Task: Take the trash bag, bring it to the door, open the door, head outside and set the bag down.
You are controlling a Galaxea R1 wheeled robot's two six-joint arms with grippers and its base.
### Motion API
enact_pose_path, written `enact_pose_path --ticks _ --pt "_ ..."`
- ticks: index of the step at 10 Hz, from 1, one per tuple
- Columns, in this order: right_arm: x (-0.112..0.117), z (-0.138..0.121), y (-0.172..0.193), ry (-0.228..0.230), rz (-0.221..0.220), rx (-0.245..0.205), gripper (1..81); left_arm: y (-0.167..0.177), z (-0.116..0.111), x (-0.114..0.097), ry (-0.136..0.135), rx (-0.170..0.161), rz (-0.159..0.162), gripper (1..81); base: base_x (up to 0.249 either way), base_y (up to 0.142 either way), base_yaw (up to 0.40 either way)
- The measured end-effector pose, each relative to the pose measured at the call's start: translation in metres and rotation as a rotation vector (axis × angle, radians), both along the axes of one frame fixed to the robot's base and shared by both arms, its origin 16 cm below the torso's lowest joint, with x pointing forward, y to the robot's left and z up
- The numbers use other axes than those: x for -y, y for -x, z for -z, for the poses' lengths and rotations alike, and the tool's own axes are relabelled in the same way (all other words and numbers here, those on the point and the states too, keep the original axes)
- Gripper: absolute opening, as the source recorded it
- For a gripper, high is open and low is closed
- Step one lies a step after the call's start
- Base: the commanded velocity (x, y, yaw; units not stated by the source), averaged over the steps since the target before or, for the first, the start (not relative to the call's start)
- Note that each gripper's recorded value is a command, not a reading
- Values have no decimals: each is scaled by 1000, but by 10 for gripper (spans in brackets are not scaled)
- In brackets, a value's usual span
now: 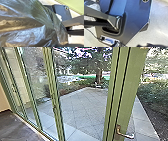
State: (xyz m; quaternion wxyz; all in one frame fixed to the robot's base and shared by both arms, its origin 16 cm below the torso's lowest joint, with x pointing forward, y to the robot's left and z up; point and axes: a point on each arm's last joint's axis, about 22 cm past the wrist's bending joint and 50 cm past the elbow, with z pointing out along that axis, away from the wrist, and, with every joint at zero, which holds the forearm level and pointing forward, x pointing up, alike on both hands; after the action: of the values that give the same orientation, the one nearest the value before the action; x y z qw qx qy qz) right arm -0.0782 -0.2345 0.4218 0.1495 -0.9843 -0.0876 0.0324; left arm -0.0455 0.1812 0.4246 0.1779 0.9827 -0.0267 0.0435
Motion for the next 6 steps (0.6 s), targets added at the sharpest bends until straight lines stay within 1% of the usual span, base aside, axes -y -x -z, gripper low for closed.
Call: enact_pose_path --ticks 6 --pt "-2 0 0 -2 4 0 811 -1 0 3 0 2 -2 10 0 0 0"
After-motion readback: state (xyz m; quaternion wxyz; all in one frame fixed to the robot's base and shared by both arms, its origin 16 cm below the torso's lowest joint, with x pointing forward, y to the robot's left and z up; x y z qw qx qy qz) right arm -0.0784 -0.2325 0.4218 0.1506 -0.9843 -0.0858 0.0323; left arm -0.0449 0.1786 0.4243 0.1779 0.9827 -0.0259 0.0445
